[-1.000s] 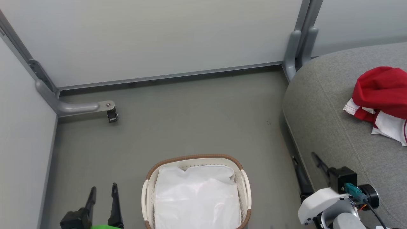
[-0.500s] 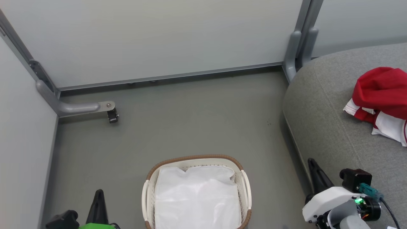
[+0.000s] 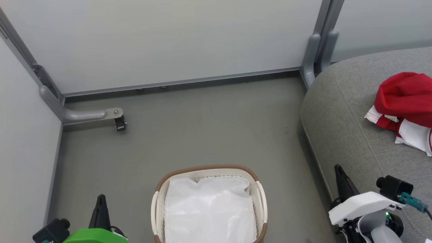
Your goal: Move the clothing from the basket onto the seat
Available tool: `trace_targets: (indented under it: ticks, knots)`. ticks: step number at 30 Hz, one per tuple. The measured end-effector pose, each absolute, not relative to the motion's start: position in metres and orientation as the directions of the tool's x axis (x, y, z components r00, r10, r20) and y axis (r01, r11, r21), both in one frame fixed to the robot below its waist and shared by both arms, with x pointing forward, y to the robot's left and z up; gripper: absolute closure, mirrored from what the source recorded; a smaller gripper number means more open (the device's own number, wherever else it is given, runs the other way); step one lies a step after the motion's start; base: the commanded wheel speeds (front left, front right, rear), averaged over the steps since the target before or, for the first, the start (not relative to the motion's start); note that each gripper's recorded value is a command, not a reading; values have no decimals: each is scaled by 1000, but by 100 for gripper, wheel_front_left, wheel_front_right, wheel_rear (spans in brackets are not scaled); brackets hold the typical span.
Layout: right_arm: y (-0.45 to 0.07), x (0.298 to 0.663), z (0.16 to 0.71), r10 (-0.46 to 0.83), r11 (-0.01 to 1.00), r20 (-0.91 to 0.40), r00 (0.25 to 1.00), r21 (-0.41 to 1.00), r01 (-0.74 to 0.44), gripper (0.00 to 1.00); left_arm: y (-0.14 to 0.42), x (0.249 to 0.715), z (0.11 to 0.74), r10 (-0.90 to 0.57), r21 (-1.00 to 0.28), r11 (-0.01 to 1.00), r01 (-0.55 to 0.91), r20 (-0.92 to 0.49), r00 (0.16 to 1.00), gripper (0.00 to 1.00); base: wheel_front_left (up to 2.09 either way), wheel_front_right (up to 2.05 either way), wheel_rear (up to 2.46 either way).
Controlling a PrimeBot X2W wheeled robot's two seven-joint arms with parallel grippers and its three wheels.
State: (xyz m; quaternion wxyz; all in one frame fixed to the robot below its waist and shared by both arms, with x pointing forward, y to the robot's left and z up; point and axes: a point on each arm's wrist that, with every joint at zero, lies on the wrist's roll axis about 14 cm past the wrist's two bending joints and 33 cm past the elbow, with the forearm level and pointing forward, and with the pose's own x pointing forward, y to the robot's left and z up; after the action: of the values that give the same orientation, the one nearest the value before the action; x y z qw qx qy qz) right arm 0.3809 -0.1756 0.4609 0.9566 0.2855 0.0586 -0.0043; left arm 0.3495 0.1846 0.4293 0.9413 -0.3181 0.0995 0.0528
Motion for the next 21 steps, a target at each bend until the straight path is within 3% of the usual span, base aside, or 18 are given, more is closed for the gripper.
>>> trace_targets:
  ticks: [21]
  knots:
    - [-186,384,470,-4,633,-111,994,769,89,100,190,363,446,35,-789,588,-178,-195,980,100,0,0,0]
